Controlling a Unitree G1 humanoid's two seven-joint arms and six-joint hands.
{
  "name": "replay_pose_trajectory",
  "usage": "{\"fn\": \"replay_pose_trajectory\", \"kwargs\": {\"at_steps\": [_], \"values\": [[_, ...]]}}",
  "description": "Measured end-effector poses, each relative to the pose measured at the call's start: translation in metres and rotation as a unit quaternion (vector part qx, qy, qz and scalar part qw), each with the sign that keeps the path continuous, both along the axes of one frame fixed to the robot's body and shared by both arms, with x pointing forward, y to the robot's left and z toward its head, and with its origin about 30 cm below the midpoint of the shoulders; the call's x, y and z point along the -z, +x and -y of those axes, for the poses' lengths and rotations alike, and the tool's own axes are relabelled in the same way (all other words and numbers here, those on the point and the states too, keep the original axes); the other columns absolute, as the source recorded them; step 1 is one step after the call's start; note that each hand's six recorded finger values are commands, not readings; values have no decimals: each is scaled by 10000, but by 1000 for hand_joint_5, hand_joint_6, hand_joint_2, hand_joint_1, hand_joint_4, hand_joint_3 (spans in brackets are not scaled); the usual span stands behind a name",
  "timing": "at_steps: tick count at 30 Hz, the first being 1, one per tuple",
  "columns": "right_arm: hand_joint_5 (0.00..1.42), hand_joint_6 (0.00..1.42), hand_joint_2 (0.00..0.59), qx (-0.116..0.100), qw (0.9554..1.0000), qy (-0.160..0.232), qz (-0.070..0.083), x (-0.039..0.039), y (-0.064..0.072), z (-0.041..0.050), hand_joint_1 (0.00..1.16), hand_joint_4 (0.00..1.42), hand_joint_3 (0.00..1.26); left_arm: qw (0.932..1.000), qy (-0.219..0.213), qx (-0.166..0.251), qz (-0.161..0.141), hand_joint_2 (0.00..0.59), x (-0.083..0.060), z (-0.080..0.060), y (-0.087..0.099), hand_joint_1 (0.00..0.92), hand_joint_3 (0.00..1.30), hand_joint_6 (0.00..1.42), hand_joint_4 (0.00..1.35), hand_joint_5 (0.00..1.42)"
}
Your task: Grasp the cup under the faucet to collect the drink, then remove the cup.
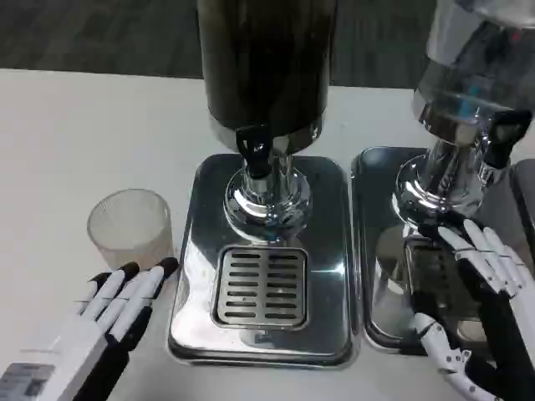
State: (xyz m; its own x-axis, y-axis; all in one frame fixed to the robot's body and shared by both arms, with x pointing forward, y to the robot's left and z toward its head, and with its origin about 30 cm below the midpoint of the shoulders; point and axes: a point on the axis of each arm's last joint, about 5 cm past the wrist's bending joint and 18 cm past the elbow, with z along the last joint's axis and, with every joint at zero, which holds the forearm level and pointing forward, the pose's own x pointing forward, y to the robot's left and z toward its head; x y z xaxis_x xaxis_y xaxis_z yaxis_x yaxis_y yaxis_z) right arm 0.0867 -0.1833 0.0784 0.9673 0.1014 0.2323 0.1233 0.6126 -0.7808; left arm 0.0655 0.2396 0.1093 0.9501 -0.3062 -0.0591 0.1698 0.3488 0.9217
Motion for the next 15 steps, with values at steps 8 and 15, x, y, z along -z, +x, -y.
{"fn": "replay_pose_trajectory", "kwargs": {"at_steps": [8, 15], "values": [[67, 90, 435, 9, 10000, 26, -3, 0, -1, -1, 248, 74, 197, 10000, -21, -11, -2, 64, 0, -1, -1, 0, 0, 0, 0, 0], [71, 93, 436, 25, 10000, 64, -6, 1, -2, -5, 249, 74, 197, 10000, -62, -46, 1, 64, 3, -12, 5, 0, 0, 0, 0, 0]]}}
